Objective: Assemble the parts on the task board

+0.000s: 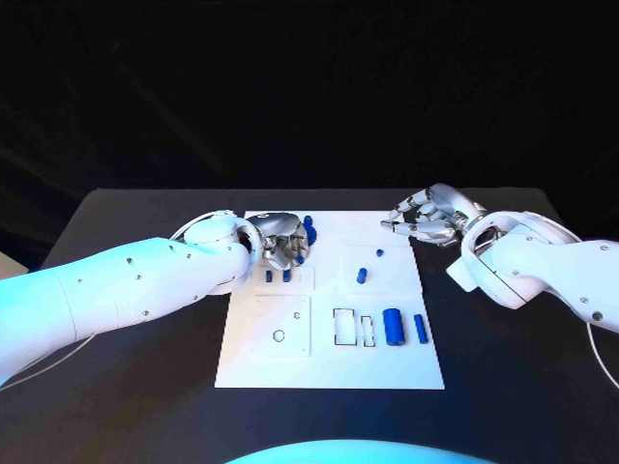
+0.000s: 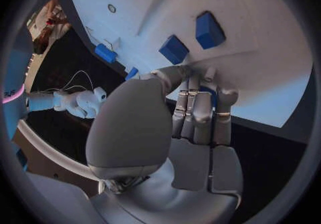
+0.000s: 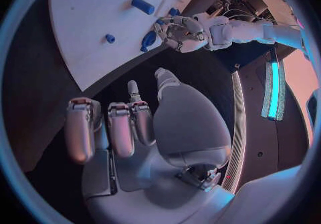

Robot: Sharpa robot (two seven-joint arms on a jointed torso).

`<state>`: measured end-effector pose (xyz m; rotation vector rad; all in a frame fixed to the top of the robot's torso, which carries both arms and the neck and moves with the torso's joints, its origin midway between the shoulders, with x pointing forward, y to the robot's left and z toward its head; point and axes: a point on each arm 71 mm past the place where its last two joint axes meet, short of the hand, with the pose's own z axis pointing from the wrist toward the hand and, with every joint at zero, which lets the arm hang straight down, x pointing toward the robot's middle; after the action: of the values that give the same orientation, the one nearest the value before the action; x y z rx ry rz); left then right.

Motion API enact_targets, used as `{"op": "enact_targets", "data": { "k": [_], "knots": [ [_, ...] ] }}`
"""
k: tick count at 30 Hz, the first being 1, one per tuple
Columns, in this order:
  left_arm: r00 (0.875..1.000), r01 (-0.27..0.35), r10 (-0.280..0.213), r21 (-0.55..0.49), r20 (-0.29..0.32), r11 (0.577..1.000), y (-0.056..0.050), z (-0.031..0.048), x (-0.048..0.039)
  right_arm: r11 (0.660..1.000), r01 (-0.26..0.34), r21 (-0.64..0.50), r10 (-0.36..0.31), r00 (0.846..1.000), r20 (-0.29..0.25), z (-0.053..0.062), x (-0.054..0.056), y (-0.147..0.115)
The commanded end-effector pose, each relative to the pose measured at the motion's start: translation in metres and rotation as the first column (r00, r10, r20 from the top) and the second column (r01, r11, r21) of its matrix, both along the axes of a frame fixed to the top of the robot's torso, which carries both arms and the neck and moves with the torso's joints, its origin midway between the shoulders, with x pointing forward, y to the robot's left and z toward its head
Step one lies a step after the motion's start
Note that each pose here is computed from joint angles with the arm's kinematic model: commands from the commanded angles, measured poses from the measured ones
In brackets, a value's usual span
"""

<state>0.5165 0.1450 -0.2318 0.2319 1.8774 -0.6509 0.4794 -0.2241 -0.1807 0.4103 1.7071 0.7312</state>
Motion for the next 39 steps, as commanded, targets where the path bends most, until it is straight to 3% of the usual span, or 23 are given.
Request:
{"op": "enact_targets", "data": {
  "k": [1,8,21,28,39],
  "knots": [
    [1.000,-0.007,0.008,-0.049,0.024,0.999,-0.003,0.0044,-0.0003,1.000,-0.011,-0.006,0.011,1.000,0.008,0.000,0.000,0.001],
    [1.000,-0.030,0.030,-0.097,-0.005,0.995,-0.001,0.0085,-0.0021,1.000,-0.011,-0.006,0.011,1.000,0.008,0.000,0.000,0.001],
    [0.995,-0.088,0.080,-0.136,-0.063,0.987,0.020,0.0205,-0.0040,1.000,-0.006,-0.008,0.006,1.000,0.007,0.000,0.000,-0.001],
    [0.993,-0.108,0.103,-0.097,-0.058,0.989,0.035,0.0206,-0.0019,1.000,-0.004,-0.009,0.004,1.000,0.007,0.000,0.000,-0.002],
    [0.991,-0.118,0.113,-0.067,-0.071,0.991,0.044,0.0185,-0.0015,1.000,-0.004,-0.008,0.004,1.000,0.007,-0.001,0.000,-0.002]
  ]
}}
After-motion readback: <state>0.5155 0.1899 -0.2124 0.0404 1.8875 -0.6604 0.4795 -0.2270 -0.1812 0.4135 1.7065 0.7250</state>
